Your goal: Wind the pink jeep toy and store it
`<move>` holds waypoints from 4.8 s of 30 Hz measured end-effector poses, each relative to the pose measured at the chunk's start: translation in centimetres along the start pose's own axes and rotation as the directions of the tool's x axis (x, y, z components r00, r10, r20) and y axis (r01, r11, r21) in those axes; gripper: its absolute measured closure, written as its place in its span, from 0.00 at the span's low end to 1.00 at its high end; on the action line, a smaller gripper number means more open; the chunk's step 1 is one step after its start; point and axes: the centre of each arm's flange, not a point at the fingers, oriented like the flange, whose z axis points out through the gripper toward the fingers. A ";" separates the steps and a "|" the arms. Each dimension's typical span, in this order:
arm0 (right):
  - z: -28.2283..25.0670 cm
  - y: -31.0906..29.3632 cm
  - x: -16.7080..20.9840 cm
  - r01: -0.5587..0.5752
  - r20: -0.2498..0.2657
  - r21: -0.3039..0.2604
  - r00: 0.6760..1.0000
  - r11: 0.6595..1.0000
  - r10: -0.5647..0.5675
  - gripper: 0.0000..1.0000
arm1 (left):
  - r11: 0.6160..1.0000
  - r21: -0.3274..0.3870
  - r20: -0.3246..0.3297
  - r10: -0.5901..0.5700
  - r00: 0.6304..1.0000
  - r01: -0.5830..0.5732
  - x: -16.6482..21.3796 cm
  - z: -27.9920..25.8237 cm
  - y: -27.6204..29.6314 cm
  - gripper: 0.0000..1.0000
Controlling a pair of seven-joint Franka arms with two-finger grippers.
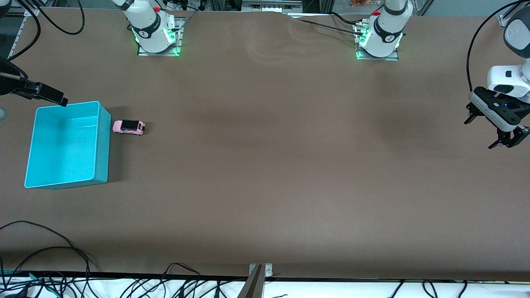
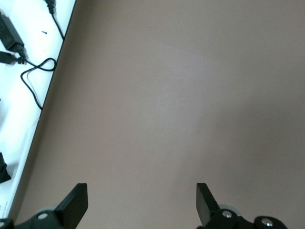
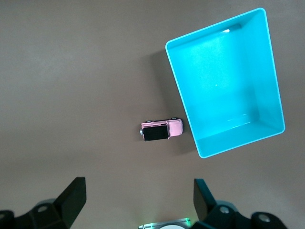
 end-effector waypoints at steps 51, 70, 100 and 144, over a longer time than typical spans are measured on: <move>4.0 -0.9 1.5 0.039 -0.039 0.034 0.999 0.999 -0.038 0.00 | 0.513 -0.078 0.220 -0.828 0.517 0.855 5.2 -12.7 1.8 0.00; 12.1 -0.6 1.2 0.220 -0.088 0.023 0.972 0.975 -0.217 0.00 | 0.504 -0.077 0.224 -0.832 0.508 0.860 5.3 -12.7 1.9 0.00; 28.3 4.6 -2.4 0.653 -0.122 -0.027 0.749 0.757 -0.651 0.00 | 0.506 -0.076 0.220 -0.832 0.510 0.859 5.4 -12.9 1.8 0.00; 39.6 3.8 -5.2 0.991 -0.113 -0.055 0.114 0.121 -0.987 0.06 | 0.498 -0.074 0.213 -0.839 0.502 0.864 5.7 -12.6 0.2 0.00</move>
